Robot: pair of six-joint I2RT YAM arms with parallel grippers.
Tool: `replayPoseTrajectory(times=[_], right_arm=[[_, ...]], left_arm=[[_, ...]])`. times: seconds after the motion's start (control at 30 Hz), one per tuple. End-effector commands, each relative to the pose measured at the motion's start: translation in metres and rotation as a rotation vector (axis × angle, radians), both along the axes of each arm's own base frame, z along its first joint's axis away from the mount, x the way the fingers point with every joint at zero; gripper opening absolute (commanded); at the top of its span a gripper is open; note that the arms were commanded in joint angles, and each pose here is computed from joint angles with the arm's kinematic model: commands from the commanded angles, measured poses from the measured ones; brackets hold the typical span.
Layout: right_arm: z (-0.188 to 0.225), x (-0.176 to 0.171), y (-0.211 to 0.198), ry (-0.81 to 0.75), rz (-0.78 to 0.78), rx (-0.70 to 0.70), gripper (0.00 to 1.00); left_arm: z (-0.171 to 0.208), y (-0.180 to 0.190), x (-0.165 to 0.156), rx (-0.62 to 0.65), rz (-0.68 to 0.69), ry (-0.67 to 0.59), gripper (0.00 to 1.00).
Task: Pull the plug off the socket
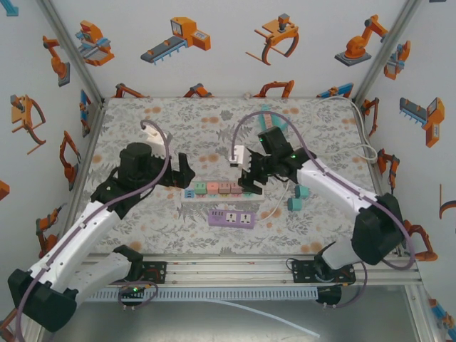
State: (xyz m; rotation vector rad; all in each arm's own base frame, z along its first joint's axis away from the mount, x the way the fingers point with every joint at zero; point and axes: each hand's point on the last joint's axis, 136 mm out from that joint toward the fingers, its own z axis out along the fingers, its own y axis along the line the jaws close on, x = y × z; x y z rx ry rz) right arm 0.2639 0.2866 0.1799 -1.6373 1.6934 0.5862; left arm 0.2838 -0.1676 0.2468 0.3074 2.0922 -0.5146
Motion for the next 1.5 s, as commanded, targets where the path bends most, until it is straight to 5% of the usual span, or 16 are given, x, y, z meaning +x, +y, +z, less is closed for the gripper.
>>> replayPoseTrajectory(times=[0.0,0.2,0.53,1.07,1.27,1.47], right_arm=[[0.022,0.008,0.000,0.000,-0.042,0.171,0.68],[-0.017,0.019,-0.017,0.055,-0.125,0.136,0.65],[-0.060,0.021,-0.013,0.115,-0.098,0.068,0.54],[-0.069,0.014,-0.001,0.126,0.032,-0.009,0.36],[-0.070,0.015,0.000,0.129,0.045,-0.028,0.34],[-0.071,0.019,0.002,0.131,0.048,-0.032,0.33]], left_arm=[[-0.008,0.015,0.012,-0.151,0.117,0.144,0.97],[-0.042,0.034,0.023,-0.265,0.216,0.353,0.94],[-0.106,0.055,0.036,-0.182,0.356,0.497,0.75],[-0.170,0.017,0.049,-0.097,0.241,0.660,0.64],[-0.191,0.007,0.038,0.003,0.206,0.682,0.45],[-0.211,0.011,0.018,0.044,0.198,0.734,0.42]])
